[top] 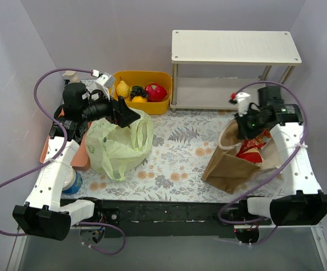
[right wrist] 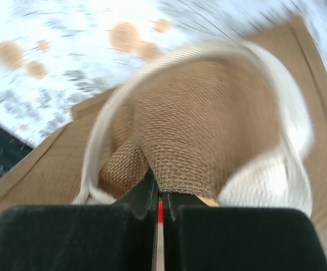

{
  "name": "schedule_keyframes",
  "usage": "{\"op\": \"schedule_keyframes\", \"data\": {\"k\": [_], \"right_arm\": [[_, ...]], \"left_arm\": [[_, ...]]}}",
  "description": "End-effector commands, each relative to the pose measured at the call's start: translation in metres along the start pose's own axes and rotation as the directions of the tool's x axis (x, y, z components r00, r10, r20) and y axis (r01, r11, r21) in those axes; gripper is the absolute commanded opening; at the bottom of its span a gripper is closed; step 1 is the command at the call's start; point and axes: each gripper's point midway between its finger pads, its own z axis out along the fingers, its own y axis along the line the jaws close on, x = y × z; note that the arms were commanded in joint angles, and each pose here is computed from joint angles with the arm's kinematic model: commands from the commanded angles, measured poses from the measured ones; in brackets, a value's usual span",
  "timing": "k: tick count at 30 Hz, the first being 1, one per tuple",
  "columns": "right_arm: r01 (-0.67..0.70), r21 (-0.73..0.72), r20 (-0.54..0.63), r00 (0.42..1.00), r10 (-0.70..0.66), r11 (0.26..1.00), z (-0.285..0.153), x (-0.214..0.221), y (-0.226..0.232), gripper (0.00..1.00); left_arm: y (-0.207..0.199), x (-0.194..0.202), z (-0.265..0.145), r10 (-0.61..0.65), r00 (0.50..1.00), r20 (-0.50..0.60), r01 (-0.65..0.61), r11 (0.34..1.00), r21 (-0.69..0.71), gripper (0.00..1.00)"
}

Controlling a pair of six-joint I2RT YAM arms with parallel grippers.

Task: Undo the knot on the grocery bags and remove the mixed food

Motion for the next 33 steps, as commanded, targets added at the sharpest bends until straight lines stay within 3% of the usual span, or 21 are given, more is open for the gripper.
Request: {"op": "schedule_keyframes", "data": {"k": [1, 5, 8, 11, 14, 18, 22, 23, 26, 31, 33], "right_arm": [[0.311, -0.256, 0.053, 0.950, -0.308, 0.915, -0.007, -0.011, 0.094, 0.01], [0.519, -0.331, 0.057, 0.845, -0.532, 0.788, 0.008, -0.018, 0.136, 0.01], [0.682, -0.392, 0.086, 0.695, -0.714, 0.617, 0.021, -0.023, 0.184, 0.01], [0.805, -0.463, 0.165, 0.489, -0.857, 0.370, 0.028, -0.017, 0.253, 0.01], [0.853, -0.466, 0.225, 0.370, -0.901, 0.234, 0.030, -0.022, 0.300, 0.01], [0.866, -0.437, 0.256, 0.377, -0.890, 0.242, 0.031, -0.040, 0.316, 0.02], [0.872, -0.410, 0.225, 0.383, -0.896, 0.269, 0.030, -0.034, 0.303, 0.30], [0.878, -0.388, 0.235, 0.388, -0.891, 0.280, 0.022, -0.034, 0.298, 0.46], [0.880, -0.321, 0.230, 0.431, -0.872, 0.350, 0.009, -0.038, 0.285, 0.59], [0.881, -0.252, 0.271, 0.462, -0.844, 0.401, -0.015, -0.054, 0.270, 0.63], [0.864, -0.198, 0.307, 0.503, -0.808, 0.463, -0.032, -0.078, 0.257, 0.63]], "left_arm": [[-0.006, -0.002, 0.002, 0.014, 1.000, 0.003, -0.014, 0.999, 0.044, 0.97], [0.000, -0.003, 0.008, 0.026, 1.000, -0.013, -0.025, 0.999, 0.048, 0.97], [0.008, -0.003, 0.014, 0.025, 0.999, -0.027, -0.024, 0.999, 0.034, 0.98], [0.011, -0.008, 0.016, 0.035, 0.999, -0.025, -0.034, 0.999, 0.024, 0.98], [0.012, -0.015, 0.014, 0.055, 0.998, -0.017, -0.054, 0.998, 0.011, 0.98], [0.011, -0.015, 0.010, 0.076, 0.997, -0.016, -0.076, 0.997, -0.003, 0.98], [0.005, -0.005, 0.008, 0.064, 0.997, -0.034, -0.063, 0.998, 0.029, 0.98], [-0.004, 0.000, 0.009, 0.054, 0.998, -0.045, -0.050, 0.995, 0.092, 0.98], [-0.031, 0.005, 0.013, 0.018, 0.998, -0.066, 0.000, 0.965, 0.264, 0.98], [-0.052, 0.009, 0.044, 0.029, 0.993, -0.110, 0.014, 0.927, 0.376, 0.98], [-0.052, 0.006, 0.051, 0.029, 0.993, -0.115, 0.016, 0.928, 0.373, 0.98]]}}
